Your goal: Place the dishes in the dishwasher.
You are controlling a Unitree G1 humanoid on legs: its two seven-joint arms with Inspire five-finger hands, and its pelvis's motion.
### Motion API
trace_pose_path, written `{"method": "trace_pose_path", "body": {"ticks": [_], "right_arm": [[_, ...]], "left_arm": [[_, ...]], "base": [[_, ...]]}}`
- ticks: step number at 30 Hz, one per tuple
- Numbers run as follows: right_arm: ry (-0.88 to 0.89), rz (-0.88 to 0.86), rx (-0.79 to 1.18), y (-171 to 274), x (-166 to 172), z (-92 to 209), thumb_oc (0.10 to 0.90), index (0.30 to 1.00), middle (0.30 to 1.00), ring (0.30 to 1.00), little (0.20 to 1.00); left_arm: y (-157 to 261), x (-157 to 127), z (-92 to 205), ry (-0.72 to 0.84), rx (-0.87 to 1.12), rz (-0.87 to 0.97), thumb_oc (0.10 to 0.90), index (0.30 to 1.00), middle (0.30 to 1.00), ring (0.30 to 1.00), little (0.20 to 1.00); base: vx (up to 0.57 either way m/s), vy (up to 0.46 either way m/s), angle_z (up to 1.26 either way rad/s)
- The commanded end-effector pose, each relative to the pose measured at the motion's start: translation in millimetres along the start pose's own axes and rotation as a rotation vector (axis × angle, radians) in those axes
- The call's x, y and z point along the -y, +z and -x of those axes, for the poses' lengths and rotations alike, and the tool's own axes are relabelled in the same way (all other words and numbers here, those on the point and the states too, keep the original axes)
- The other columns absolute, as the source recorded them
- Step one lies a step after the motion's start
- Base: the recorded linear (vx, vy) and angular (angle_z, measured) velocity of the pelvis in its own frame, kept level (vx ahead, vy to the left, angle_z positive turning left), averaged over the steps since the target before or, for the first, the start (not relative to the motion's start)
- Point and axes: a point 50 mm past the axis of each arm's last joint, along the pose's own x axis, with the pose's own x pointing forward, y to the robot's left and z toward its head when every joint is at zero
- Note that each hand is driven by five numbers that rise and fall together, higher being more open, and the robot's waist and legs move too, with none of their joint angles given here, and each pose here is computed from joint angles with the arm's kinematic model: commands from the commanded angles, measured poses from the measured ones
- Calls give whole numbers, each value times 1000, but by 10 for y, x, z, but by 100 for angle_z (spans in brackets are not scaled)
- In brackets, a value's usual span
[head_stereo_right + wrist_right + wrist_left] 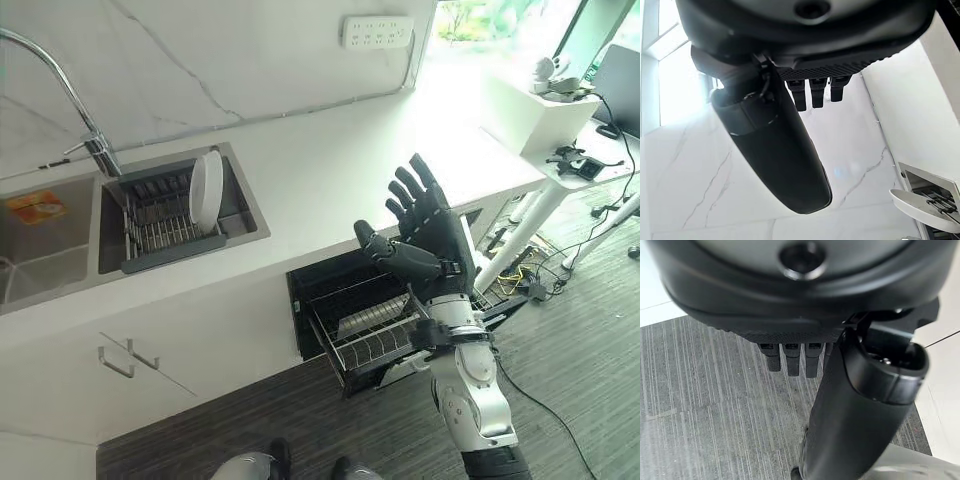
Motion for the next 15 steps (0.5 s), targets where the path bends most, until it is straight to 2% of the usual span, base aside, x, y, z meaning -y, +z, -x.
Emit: {"method": "trace_pose_path", "body": {"ticks": [1,6,9,15], "right_arm": [[165,83,194,396,-235,-282,800,900,900,900,900],[142,90,172,430,-215,-238,800,900,900,900,900],[121,79,184,428,-226,-205,800,900,900,900,900],[104,54,208,404,-253,-216,800,900,900,900,900]], "left_arm": [[-18,-20,-5,46,-22,-45,800,900,900,900,900],[5,-57,-9,90,-33,-92,800,900,900,900,900],[60,-122,-2,136,-45,-104,800,900,900,900,900],[112,-168,1,166,-38,-118,800,900,900,900,900]], "base": [[61,323,-18],[106,261,18],[321,401,27],[186,212,7]]}}
